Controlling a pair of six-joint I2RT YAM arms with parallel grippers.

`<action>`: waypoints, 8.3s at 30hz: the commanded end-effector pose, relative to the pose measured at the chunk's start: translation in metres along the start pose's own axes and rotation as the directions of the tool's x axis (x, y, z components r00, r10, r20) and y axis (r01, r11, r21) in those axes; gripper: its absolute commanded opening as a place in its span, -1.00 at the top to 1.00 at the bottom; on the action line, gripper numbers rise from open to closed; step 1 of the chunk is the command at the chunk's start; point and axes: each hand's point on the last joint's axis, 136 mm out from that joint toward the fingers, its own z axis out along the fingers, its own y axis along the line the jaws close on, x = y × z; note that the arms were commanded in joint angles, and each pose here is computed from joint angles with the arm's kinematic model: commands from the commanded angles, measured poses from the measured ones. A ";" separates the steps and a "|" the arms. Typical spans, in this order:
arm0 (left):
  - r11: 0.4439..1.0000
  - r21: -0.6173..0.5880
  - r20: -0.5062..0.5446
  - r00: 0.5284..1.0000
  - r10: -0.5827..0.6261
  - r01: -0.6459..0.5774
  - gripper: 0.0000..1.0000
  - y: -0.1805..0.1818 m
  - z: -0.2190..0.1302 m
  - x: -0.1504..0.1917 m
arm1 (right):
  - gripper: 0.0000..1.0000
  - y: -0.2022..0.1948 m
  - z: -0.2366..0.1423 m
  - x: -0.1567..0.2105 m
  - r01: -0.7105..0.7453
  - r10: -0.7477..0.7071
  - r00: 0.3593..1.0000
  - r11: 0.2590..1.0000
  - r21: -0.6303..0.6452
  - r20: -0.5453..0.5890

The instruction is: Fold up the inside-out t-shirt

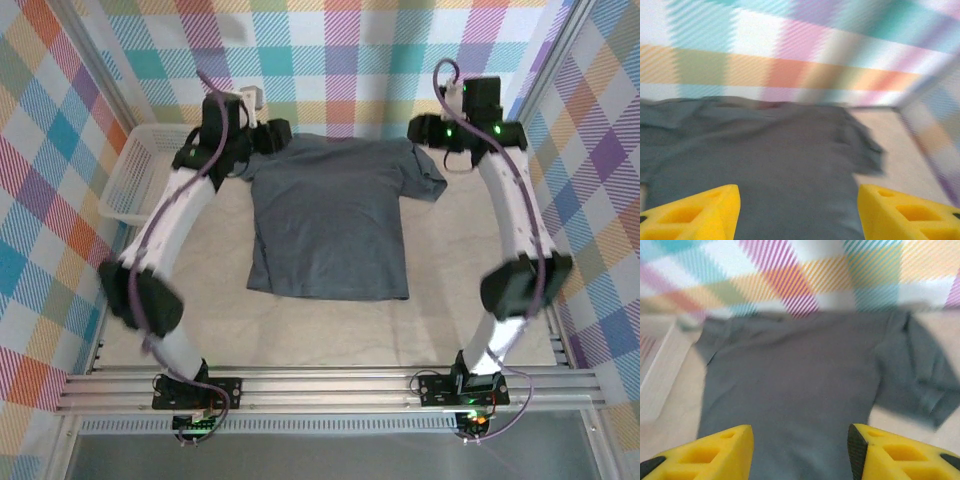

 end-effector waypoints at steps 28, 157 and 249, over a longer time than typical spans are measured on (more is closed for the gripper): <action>0.508 0.436 -0.087 0.527 0.845 -0.742 -1.00 -0.074 -0.094 0.267 | -0.14 -0.034 0.040 0.347 -0.590 0.710 0.648 0.697 0.408 -0.276; 0.951 0.288 -0.256 0.966 -0.035 0.111 1.00 -0.175 -0.074 0.070 | 1.00 0.095 0.143 0.187 0.396 -0.394 0.917 0.918 -0.015 0.069; 0.899 -0.391 -0.316 0.889 -0.331 0.196 1.00 0.114 0.014 0.129 | 1.00 0.199 0.001 0.176 0.305 -0.380 0.924 0.811 -0.499 -0.054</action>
